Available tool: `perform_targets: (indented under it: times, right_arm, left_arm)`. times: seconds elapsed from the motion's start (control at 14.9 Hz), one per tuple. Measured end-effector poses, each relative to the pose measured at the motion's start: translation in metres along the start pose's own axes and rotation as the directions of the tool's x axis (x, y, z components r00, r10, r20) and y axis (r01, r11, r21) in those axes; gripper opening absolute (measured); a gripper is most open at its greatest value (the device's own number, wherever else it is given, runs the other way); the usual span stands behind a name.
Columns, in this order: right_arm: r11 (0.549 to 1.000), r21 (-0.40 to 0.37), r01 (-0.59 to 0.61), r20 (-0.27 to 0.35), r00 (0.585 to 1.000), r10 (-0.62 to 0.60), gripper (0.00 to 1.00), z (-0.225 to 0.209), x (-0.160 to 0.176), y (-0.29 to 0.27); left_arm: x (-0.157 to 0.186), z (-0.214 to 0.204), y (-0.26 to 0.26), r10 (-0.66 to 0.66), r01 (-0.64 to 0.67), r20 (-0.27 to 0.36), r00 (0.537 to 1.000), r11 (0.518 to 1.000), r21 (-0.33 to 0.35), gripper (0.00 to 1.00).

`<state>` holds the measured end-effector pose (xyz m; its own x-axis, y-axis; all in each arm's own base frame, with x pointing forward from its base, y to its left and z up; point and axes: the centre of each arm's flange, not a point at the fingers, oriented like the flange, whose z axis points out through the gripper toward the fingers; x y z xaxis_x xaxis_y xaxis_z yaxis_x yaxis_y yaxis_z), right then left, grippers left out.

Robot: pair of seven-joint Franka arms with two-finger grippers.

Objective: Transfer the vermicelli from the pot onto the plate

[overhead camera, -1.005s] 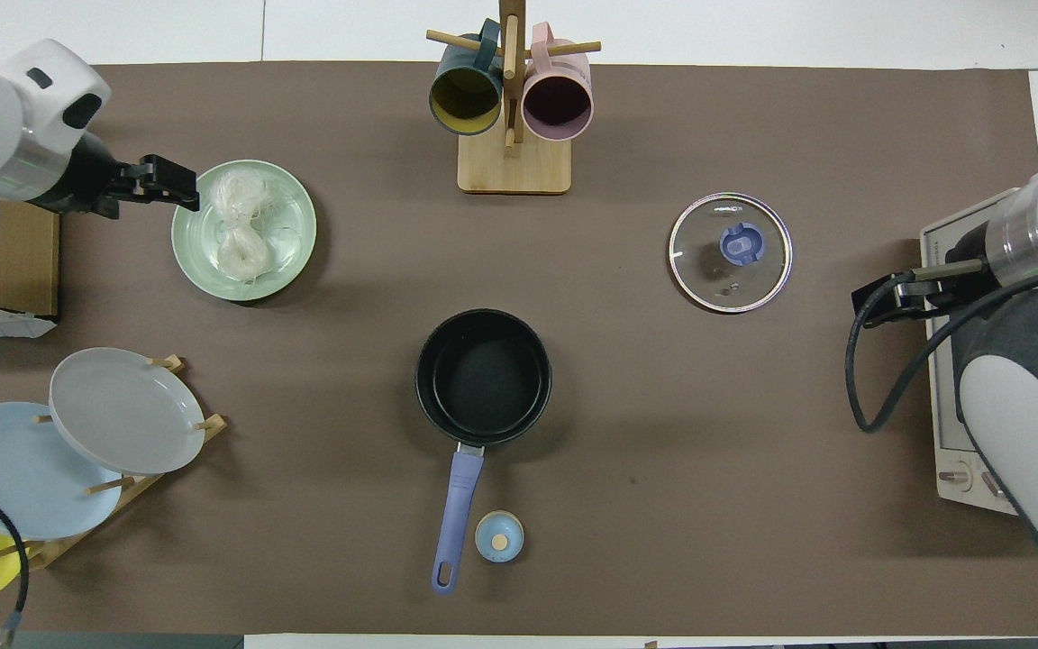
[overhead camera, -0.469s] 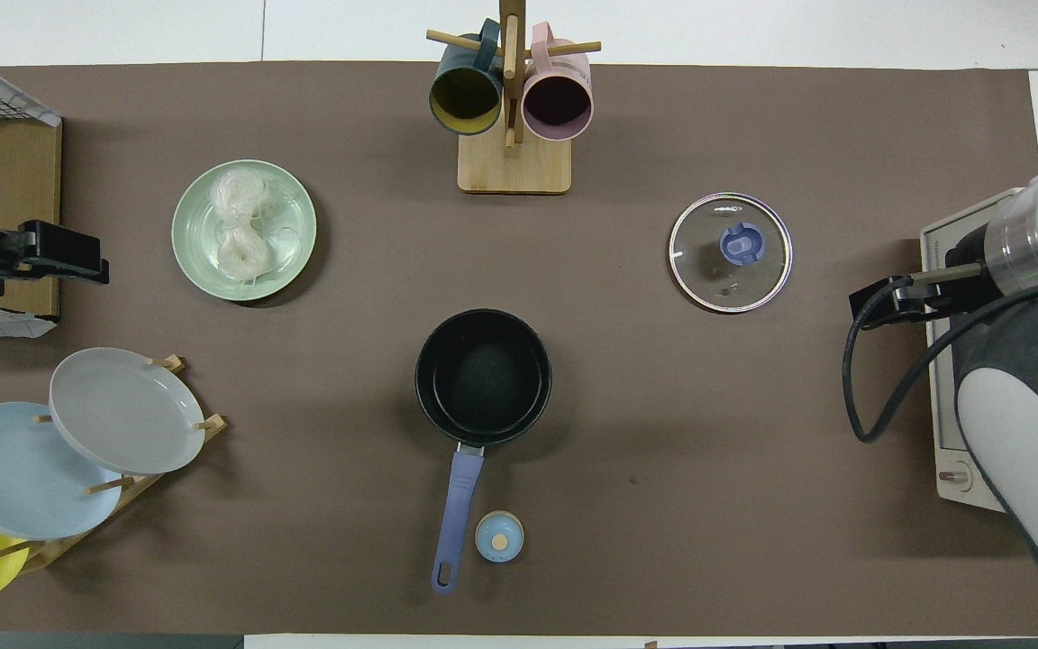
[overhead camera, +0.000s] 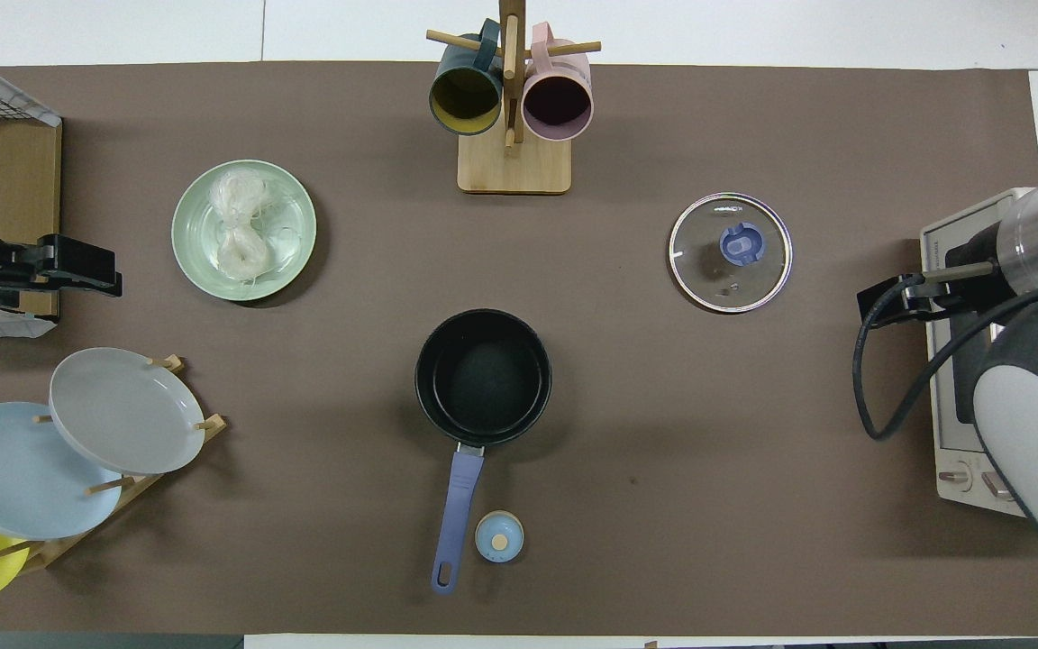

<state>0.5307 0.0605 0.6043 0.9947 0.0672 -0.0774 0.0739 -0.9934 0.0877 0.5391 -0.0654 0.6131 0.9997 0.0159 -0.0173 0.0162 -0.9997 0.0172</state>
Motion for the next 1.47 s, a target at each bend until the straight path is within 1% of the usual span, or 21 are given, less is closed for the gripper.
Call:
perform_targets:
  times: [0.67,1.34,1.47]
  right_arm:
    - [1.000,0.003,-0.013,0.023,1.000,0.013,1.00,0.010,0.004,0.010]
    - [0.999,0.006,-0.039,0.023,0.999,0.039,1.00,0.010,0.004,0.024]
    - [0.999,0.005,-0.041,0.041,0.998,0.040,1.00,0.011,0.002,0.025]
  left_arm:
    - [0.000,0.000,0.001,0.001,-0.001,0.000,1.000,1.000,0.000,1.00]
    - [0.000,0.000,0.001,0.001,-0.001,0.001,1.000,1.000,-0.002,1.00]
    - [0.000,0.000,0.001,0.001,-0.001,0.001,1.000,1.000,-0.002,1.00]
